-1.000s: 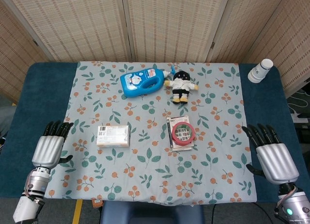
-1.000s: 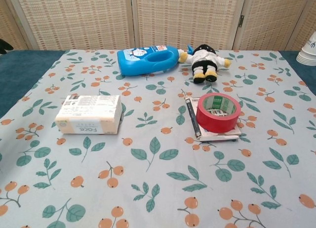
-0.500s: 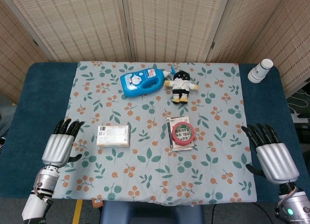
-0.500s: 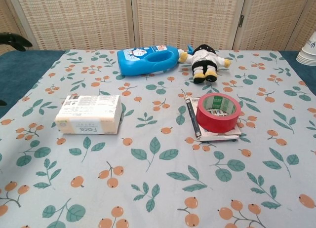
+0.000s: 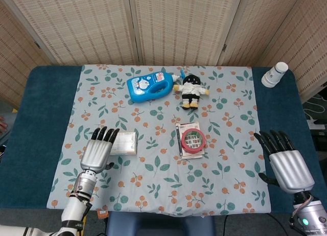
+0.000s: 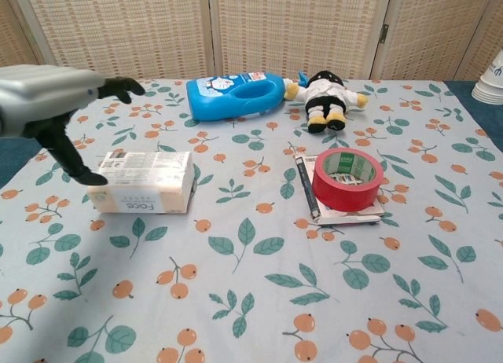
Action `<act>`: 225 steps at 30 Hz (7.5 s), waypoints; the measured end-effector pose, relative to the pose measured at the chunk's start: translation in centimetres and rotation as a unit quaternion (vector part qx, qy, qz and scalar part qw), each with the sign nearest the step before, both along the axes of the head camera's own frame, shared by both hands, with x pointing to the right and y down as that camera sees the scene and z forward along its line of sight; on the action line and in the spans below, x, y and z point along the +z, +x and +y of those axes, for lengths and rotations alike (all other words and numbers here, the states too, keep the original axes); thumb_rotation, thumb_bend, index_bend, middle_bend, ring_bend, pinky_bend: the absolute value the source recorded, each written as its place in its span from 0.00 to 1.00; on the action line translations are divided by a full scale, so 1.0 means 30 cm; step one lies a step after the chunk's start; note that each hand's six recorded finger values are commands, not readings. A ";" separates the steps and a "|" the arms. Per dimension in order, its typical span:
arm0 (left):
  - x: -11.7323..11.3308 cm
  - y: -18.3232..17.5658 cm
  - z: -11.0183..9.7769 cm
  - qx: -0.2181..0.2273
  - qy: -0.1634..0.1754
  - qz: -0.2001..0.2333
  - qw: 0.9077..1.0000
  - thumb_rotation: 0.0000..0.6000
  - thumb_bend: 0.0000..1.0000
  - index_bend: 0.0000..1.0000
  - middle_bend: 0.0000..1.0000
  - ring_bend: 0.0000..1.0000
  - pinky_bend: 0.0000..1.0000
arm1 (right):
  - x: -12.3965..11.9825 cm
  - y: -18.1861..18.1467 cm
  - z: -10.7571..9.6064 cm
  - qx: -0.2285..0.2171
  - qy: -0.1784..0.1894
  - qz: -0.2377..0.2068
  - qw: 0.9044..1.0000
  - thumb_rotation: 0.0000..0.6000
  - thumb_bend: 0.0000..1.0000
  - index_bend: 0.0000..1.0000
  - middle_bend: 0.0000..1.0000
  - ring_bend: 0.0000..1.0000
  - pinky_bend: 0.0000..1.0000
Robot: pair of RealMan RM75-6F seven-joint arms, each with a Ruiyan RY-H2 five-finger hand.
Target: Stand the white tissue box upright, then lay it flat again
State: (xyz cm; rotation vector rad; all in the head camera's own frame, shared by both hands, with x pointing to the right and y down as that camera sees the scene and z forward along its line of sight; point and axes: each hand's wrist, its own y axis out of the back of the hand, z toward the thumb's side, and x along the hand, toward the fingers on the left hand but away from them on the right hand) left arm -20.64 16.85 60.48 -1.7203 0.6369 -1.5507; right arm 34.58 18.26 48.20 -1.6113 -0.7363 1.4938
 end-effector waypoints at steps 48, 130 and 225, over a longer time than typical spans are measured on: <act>0.370 0.228 -0.059 0.028 -0.046 -0.187 0.981 1.00 0.21 0.22 0.24 0.06 0.10 | -0.006 0.007 -0.008 0.000 0.003 -0.005 1.000 1.00 0.11 0.07 0.06 0.00 0.03; 0.492 -0.111 -0.009 -0.332 0.034 0.439 0.834 1.00 0.15 0.00 0.01 0.00 0.08 | 0.099 0.013 0.001 0.008 -0.044 0.014 0.999 1.00 0.11 0.07 0.06 0.00 0.03; 0.040 0.190 -0.310 -0.090 -0.131 -0.116 0.980 1.00 0.14 0.00 0.04 0.00 0.08 | 0.009 -0.014 -0.021 0.006 -0.021 -0.032 0.999 1.00 0.11 0.07 0.06 0.00 0.03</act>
